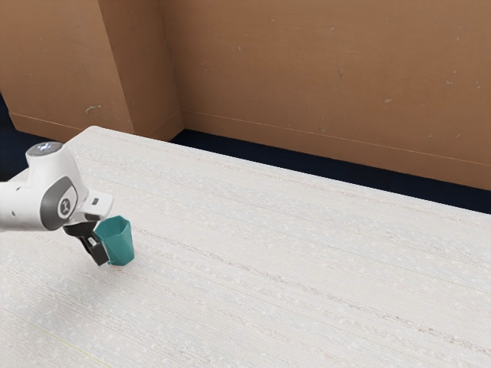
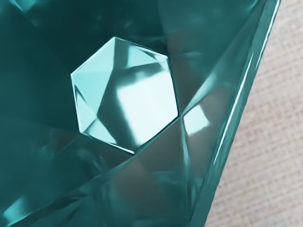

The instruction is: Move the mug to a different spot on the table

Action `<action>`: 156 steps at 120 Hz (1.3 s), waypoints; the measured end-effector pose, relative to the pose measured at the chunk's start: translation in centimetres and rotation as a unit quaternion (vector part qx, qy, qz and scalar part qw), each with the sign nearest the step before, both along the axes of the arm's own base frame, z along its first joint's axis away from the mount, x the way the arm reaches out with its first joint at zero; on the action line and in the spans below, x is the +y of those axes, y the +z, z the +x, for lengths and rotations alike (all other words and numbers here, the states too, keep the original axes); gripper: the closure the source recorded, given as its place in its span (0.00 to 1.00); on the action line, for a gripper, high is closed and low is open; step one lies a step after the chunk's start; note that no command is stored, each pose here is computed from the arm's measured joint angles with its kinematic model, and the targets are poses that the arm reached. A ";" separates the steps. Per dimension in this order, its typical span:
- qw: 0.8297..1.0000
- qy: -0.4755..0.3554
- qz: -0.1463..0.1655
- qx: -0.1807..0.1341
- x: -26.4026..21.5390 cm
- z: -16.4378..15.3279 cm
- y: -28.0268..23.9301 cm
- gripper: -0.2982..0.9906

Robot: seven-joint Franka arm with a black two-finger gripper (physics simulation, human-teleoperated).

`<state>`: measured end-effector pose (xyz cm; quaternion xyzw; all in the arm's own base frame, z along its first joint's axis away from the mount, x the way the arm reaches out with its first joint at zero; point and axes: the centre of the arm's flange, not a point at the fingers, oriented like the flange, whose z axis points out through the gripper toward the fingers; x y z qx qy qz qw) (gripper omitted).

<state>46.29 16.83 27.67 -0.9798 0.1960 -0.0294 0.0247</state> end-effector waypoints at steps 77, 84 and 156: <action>1.000 0.012 -0.001 -0.010 0.1 0.2 -0.5 0.67; 1.000 0.012 0.000 -0.014 0.1 0.2 -0.4 0.68; 0.997 0.021 -0.042 -0.059 -3.8 1.8 2.4 0.72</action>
